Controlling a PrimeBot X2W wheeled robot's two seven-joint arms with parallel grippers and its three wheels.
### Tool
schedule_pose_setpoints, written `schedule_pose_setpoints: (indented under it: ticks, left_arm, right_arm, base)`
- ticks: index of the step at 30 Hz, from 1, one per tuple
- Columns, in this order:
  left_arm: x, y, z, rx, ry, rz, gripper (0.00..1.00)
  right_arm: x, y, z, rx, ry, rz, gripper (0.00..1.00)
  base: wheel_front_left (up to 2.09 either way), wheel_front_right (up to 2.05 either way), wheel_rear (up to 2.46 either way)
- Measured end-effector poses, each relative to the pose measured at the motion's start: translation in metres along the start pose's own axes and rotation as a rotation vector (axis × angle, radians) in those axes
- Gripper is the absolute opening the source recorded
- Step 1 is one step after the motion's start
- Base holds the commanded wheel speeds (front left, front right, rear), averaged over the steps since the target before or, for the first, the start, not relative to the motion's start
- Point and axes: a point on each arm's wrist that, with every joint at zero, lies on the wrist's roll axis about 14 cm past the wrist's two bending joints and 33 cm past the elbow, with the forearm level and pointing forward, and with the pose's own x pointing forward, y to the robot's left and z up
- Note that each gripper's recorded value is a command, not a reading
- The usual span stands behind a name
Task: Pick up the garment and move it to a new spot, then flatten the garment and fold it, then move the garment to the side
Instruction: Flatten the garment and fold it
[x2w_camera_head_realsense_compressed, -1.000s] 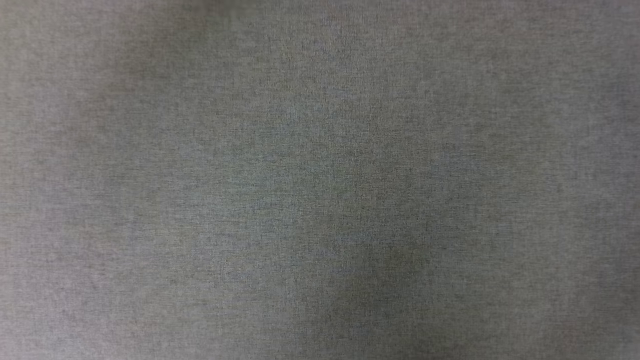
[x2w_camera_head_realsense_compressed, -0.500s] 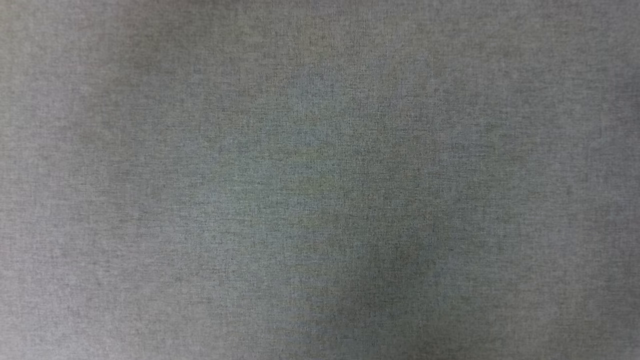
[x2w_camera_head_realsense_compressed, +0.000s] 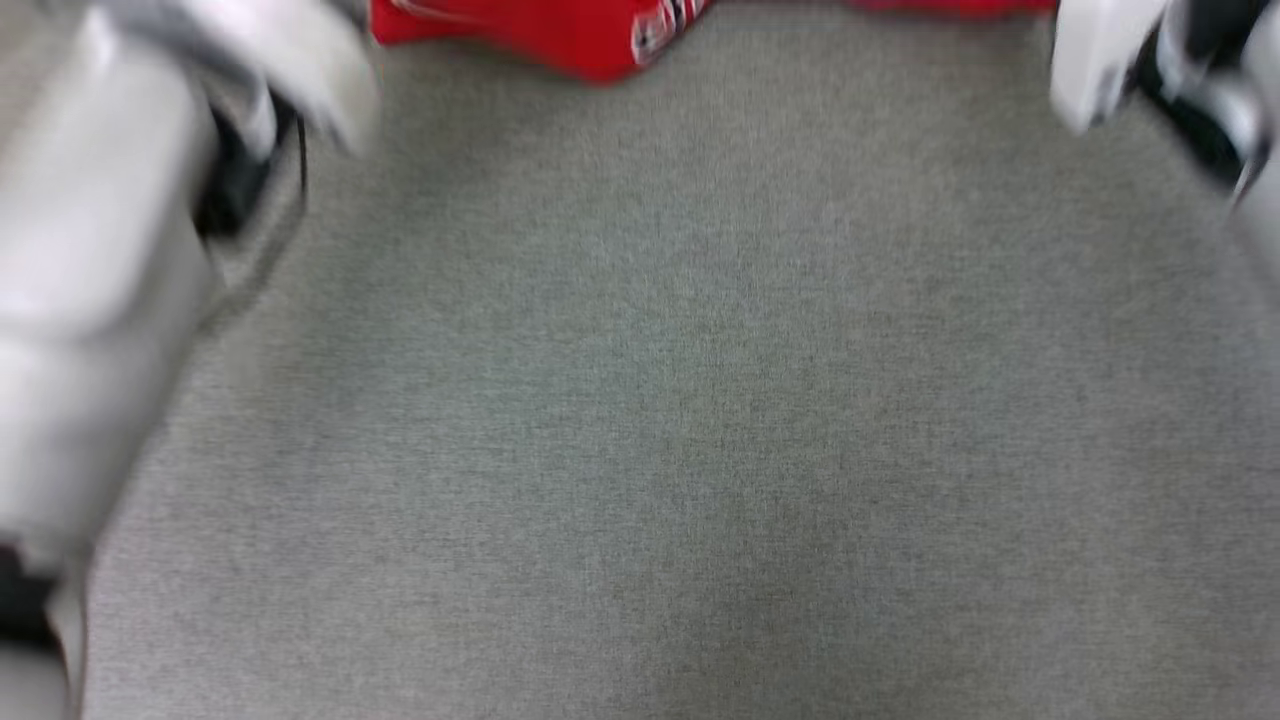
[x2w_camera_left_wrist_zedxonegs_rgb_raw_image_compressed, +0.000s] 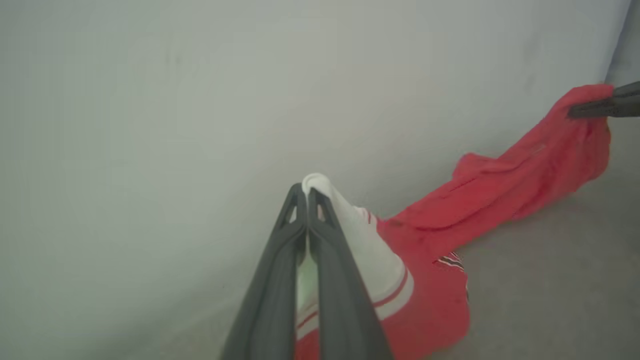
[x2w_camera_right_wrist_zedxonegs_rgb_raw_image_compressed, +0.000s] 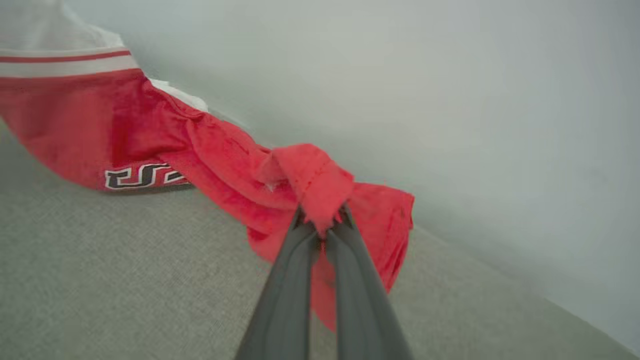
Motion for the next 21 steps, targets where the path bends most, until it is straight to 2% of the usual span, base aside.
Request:
schedule_pose_setpoints:
  ticks: [5, 12, 21]
  left_arm:
    - [-0.063, -0.031, -0.036, -0.057, 0.092, -0.003, 0.0]
    - [-0.15, -0.073, -0.054, -0.157, 0.181, 0.028, 0.0]
    - [-0.245, -0.126, -0.069, -0.257, 0.32, 0.036, 0.0]
  right_arm:
    - [-0.035, 0.02, -0.036, 0.027, 0.054, 0.047, 0.0]
    - [-0.1, 0.041, -0.081, 0.031, 0.14, 0.096, 0.0]
    - [-0.177, 0.048, -0.112, 0.119, 0.191, 0.073, 0.0]
  base:
    - [0.0, 0.0, 0.0]
    - [0.0, 0.0, 0.0]
    - [0.0, 0.0, 0.0]
